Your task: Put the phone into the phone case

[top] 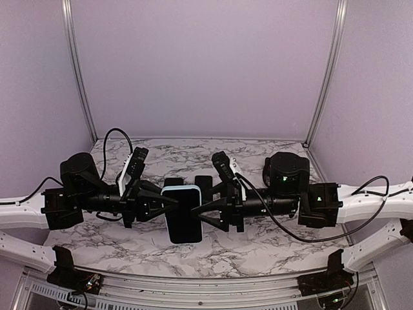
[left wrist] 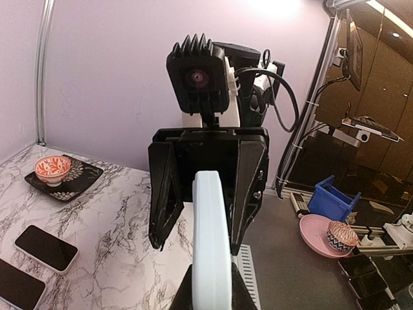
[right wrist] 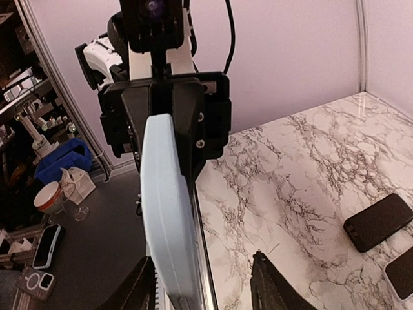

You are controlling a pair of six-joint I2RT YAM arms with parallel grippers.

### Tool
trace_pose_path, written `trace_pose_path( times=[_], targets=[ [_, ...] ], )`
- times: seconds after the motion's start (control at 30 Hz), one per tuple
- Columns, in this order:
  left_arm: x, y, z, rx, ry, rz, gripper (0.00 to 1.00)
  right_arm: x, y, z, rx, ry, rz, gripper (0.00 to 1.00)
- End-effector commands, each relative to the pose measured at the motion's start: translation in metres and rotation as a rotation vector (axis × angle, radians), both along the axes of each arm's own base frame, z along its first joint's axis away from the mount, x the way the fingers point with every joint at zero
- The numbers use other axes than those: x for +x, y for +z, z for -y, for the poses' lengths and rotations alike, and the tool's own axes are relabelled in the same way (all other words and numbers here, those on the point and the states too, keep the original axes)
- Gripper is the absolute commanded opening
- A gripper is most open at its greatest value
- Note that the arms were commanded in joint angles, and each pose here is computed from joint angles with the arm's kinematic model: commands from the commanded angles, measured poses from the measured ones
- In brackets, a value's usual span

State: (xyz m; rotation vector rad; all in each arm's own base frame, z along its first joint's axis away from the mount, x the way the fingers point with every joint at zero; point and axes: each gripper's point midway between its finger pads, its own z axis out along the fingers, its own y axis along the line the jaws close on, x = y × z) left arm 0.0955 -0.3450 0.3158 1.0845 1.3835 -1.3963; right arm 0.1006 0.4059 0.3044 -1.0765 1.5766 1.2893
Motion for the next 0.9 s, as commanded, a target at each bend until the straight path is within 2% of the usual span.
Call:
trace_pose_path(
  times=[0.0,0.1,0.13,0.17,0.2,0.23,0.27,0.3,0.4,0.47,0.53,0.6,0.77,0.87],
  targets=[
    [-0.002,0.019,0.001,-0.059,-0.012,0.012,0.0,-0.005,0.008,-0.017,0.027,0.066,-0.029,0.38],
    [0.0,0.019,0.0,-0.059,0.003,-0.003,0.0,-0.006,0.008,-0.025,0.031,0.088,-0.028,0.02],
    [0.004,0.02,-0.002,-0.064,0.027,-0.008,0.0,-0.003,0.008,-0.024,0.037,0.074,-0.026,0.0],
    [0.011,0.018,-0.004,-0.063,0.075,-0.017,0.05,0.003,0.006,-0.023,0.032,0.038,-0.032,0.0],
    [0.024,0.014,-0.008,-0.051,0.155,-0.033,0.31,0.016,0.001,-0.021,0.016,-0.015,-0.057,0.0],
    [0.041,0.008,-0.014,-0.032,0.263,-0.054,0.63,0.024,-0.007,-0.019,-0.007,-0.047,-0.094,0.0],
    [0.063,-0.002,-0.024,0.003,0.405,-0.079,0.86,0.041,-0.015,-0.015,-0.028,-0.094,-0.148,0.0],
    [0.085,-0.011,-0.036,0.046,0.554,-0.097,0.97,0.054,-0.026,-0.013,-0.054,-0.131,-0.198,0.0],
    [0.15,-0.046,-0.093,0.27,1.009,-0.15,0.99,0.08,-0.064,-0.017,-0.139,-0.196,-0.37,0.0],
    [0.173,-0.071,-0.123,0.431,1.136,-0.222,0.99,0.089,-0.086,-0.027,-0.195,-0.211,-0.475,0.0],
    [0.187,-0.088,-0.139,0.504,1.154,-0.315,0.99,0.097,-0.108,-0.034,-0.252,-0.223,-0.583,0.0],
    [0.194,-0.098,-0.145,0.519,1.128,-0.373,0.99,0.105,-0.131,-0.031,-0.275,-0.253,-0.676,0.0],
    [0.197,-0.109,-0.151,0.537,1.118,-0.408,0.99,0.108,-0.167,-0.008,-0.212,-0.237,-0.886,0.0],
    [0.196,-0.115,-0.153,0.546,1.119,-0.415,0.99,0.094,-0.189,-0.003,-0.255,-0.202,-0.953,0.0]
  ],
)
